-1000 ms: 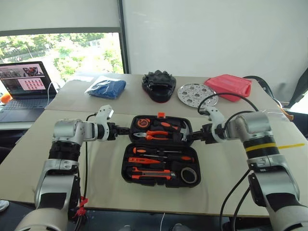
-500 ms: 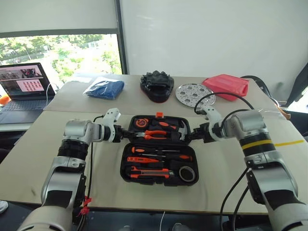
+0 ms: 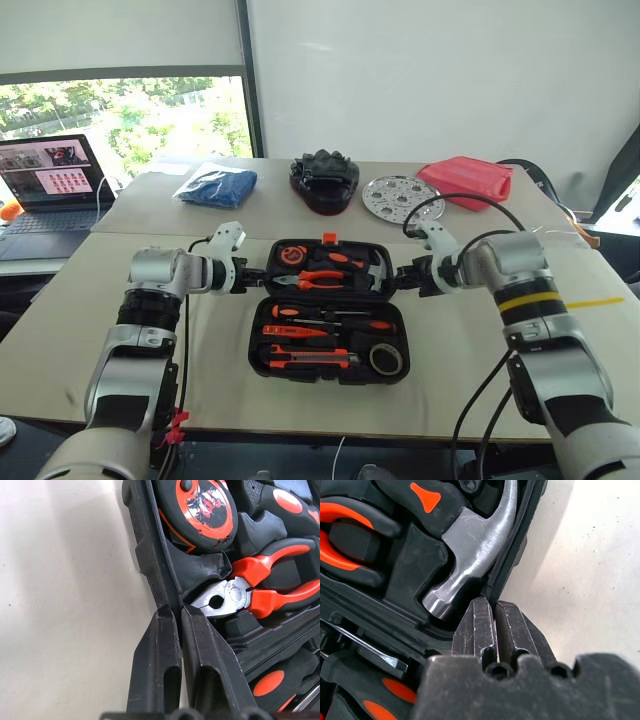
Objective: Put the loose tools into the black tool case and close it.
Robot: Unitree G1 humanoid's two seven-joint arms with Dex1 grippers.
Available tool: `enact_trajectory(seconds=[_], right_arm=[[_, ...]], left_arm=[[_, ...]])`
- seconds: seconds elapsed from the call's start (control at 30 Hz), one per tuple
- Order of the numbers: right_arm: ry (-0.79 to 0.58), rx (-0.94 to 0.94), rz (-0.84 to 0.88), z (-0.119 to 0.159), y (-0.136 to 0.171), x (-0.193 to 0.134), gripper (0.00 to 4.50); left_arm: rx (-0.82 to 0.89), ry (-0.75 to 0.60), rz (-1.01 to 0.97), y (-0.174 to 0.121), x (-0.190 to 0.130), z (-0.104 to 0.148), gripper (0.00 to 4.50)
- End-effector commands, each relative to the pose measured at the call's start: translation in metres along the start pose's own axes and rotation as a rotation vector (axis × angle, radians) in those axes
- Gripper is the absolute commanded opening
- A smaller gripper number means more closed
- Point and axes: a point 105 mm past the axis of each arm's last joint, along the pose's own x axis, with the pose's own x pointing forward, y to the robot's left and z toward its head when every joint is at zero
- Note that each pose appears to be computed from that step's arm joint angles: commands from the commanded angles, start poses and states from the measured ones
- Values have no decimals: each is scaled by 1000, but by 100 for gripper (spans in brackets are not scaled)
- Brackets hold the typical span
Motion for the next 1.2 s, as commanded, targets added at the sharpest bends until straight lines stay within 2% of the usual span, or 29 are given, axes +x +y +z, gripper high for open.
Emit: enact_trajectory(seconds=[0.03, 0.17, 0.3, 0.4, 0.47, 0.57, 0.7, 0.77, 0.97, 1.03, 1.2], right_arm=[[-258, -154, 122, 34, 23, -21, 0], [-510, -390, 206, 33, 43, -45, 0], [-559, -547, 100, 2, 34, -48, 0], [-623, -749, 38, -15, 34, -51, 0], [-683, -782, 3, -21, 31, -54, 0], [-745, -894, -34, -28, 32, -57, 0], [-792, -1119, 10, -47, 47, -60, 0], [-789, -1234, 21, -58, 50, -60, 0], [-784, -1368, 22, -73, 45, -65, 0], [-791, -1431, 48, -77, 48, -68, 79], [-806, -1578, 89, -86, 55, -70, 240]], left_arm=[[75, -200, -93, -11, -10, 20, 4], [223, -390, -225, -23, -31, 22, 4], [352, -574, -319, -35, -53, 16, 4], [428, -625, -317, -33, -59, 4, 4], [536, -664, -311, -35, -64, -5, 4], [707, -684, -317, -40, -69, -23, 4], [883, -663, -351, -47, -70, -49, 4], [936, -655, -364, -49, -70, -60, 4], [1080, -618, -397, -52, -74, -79, 4], [1115, -604, -404, -50, -76, -82, 75], [1216, -589, -428, -51, -81, -87, 248]])
